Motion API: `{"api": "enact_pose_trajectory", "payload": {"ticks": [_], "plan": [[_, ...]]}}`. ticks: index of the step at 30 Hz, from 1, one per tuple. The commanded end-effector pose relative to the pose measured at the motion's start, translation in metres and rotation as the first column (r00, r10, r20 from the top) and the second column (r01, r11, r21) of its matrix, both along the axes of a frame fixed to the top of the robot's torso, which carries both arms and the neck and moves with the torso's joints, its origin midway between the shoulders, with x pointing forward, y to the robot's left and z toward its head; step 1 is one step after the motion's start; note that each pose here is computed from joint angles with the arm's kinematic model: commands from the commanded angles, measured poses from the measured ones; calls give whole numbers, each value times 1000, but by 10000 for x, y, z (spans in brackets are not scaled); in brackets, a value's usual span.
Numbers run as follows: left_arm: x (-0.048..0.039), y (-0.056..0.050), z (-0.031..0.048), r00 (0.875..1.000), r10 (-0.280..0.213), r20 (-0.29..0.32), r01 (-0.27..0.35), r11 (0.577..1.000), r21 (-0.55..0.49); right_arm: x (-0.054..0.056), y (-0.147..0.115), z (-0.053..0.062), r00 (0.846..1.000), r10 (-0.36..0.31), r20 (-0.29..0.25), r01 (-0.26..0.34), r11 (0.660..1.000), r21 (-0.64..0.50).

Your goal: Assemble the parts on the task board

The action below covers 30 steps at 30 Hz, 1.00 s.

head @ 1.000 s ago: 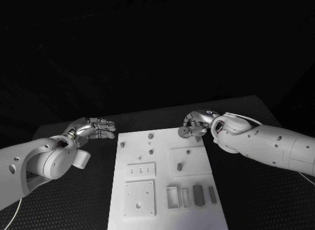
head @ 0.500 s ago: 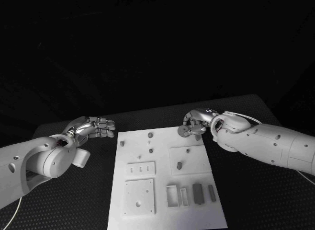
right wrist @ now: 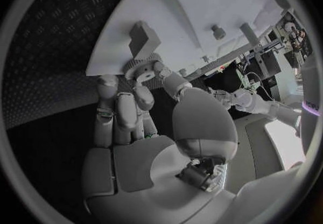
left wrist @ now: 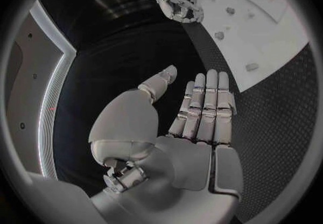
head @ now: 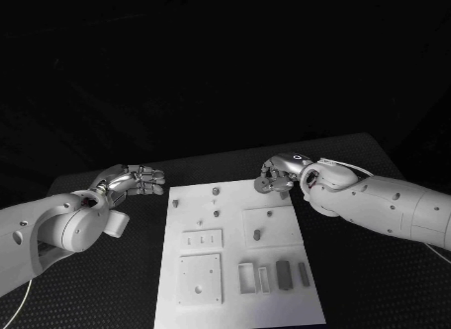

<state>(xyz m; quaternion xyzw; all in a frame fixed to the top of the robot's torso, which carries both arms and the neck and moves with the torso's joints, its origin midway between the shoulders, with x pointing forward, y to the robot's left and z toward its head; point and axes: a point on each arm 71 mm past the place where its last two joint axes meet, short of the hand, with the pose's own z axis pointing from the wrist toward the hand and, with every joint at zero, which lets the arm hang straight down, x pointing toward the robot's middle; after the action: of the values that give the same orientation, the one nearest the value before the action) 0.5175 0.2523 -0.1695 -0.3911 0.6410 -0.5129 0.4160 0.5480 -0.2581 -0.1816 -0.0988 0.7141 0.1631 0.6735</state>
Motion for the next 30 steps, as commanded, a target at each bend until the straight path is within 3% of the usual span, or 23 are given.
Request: {"api": "enact_pose_trajectory", "payload": {"ticks": [1,5,30], "plan": [[4,-11,12,1000,-7,7,7,1000,-7,-33,-10,-134,1000,-2,-26,1,999,-48],[6,-15,10,1000,-8,6,8,1000,-7,-35,4,-133,1000,2,-24,-4,999,-46],[1,-12,8,1000,-7,4,7,1000,-6,-34,-28,-295,985,-20,-170,-5,990,-141]]}}
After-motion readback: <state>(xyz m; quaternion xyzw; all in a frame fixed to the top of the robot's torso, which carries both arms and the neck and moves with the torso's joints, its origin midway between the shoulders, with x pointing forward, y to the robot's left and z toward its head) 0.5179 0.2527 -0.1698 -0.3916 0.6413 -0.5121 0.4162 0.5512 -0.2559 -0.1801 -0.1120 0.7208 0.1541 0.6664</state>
